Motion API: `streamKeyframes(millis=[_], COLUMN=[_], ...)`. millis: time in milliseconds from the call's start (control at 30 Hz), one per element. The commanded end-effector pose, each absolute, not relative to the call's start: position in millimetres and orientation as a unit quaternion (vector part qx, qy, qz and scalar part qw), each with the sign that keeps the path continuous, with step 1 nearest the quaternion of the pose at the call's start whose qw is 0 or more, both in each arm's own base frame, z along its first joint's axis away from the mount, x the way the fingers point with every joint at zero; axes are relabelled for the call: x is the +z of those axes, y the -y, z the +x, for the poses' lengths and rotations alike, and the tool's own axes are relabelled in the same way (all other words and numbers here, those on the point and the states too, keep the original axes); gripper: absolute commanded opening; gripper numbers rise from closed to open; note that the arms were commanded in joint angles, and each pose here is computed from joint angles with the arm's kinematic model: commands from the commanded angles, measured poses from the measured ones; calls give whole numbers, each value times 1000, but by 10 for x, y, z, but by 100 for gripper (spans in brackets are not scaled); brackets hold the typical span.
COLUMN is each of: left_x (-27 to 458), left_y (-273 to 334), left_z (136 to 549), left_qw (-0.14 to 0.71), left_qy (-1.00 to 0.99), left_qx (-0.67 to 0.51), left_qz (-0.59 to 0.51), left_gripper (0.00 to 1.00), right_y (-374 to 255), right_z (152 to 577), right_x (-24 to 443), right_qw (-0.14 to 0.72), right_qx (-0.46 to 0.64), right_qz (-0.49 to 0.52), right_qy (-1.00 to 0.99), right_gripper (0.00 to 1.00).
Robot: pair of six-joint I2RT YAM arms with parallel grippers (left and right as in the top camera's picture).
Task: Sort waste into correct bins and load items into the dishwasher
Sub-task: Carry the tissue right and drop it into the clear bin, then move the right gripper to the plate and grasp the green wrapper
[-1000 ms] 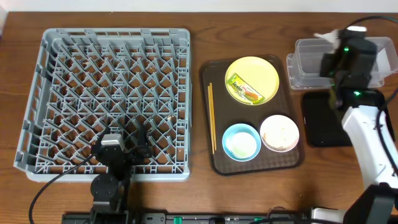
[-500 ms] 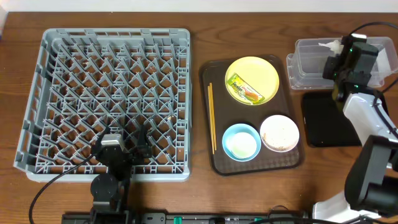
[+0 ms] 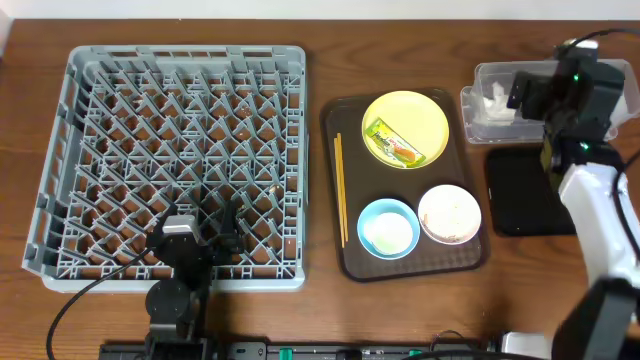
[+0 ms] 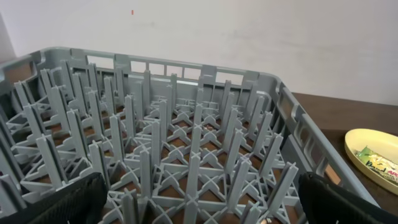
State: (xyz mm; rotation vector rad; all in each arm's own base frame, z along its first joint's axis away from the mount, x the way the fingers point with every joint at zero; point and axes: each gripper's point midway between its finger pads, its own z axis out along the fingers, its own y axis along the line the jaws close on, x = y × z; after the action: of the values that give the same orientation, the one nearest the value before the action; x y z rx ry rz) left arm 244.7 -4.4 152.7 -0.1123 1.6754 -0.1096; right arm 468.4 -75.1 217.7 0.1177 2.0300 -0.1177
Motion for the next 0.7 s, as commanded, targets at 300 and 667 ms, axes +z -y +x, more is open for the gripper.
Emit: streamKeyframes(millis=[300, 667], left_x=[1346, 1346], left_y=[-28, -28], left_z=[2438, 2438], left_qw=[646, 646], left_qy=[-760, -760], left_qx=[-27, -27], left_qz=[-58, -58], left_gripper=[98, 98], right_y=[-731, -1356], right_z=[4234, 4195], right_x=[2080, 1376], right_qw=[451, 374], right_qx=[154, 160], right_qz=[-144, -244], right_qy=[-867, -880], right_gripper=[99, 98])
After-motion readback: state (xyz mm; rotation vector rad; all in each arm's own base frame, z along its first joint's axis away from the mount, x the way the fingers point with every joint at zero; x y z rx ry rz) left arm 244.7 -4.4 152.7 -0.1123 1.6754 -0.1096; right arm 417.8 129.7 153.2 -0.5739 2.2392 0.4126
